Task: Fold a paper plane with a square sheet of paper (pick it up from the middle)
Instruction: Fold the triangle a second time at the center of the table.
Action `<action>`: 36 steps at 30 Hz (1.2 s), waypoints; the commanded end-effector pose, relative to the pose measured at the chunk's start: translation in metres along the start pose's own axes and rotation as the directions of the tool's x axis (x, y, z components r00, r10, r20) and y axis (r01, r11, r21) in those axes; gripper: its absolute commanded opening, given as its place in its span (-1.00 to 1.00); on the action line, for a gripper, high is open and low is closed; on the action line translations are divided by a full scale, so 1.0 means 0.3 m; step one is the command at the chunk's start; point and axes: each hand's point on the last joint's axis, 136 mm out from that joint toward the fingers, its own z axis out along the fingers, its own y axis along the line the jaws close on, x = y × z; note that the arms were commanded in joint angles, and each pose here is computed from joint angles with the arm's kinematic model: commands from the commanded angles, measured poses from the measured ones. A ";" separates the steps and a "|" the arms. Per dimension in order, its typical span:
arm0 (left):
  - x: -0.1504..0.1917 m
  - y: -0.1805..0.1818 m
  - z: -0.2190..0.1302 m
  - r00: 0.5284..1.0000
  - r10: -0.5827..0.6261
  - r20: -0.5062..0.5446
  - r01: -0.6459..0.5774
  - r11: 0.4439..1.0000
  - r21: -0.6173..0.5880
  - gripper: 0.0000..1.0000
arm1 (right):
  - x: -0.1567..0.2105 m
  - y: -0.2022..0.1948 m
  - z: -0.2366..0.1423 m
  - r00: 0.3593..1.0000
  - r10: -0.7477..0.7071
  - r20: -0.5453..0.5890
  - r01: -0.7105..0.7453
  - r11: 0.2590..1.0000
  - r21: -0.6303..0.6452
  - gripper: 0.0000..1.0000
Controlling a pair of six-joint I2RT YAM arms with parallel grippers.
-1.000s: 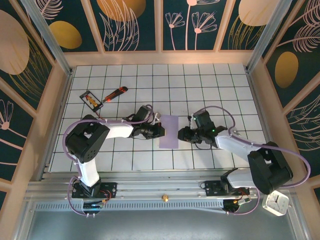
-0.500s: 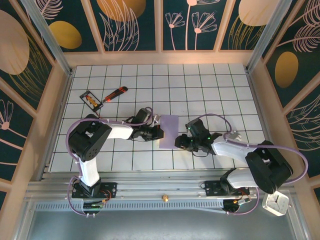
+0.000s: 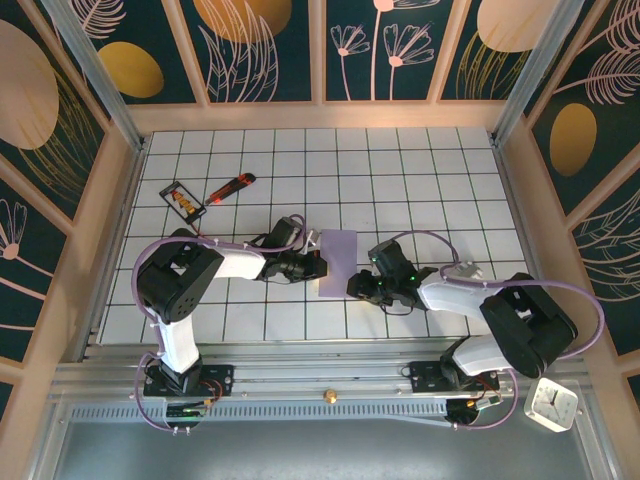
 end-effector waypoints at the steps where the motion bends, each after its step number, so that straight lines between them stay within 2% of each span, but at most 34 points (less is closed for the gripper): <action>1: 0.084 0.091 0.013 0.997 -0.037 -0.068 0.031 0.996 -0.081 -1.00 | 0.003 0.009 0.030 1.000 -0.009 0.003 0.009 1.000 -0.014 -0.30; 9: 0.090 0.093 0.013 0.996 -0.038 -0.075 0.032 0.996 -0.082 -1.00 | -0.025 0.081 0.024 0.999 -0.034 0.022 0.036 0.994 -0.104 -0.32; 25: 0.095 0.099 0.014 0.996 -0.033 -0.082 0.026 0.996 -0.089 -1.00 | -0.042 0.084 -0.005 0.998 -0.022 0.058 0.031 0.988 -0.150 -0.30; 36: 0.093 0.100 0.016 0.996 -0.032 -0.088 0.024 0.995 -0.097 -1.00 | -0.079 0.103 -0.012 0.996 -0.022 0.083 0.039 0.978 -0.207 -0.20</action>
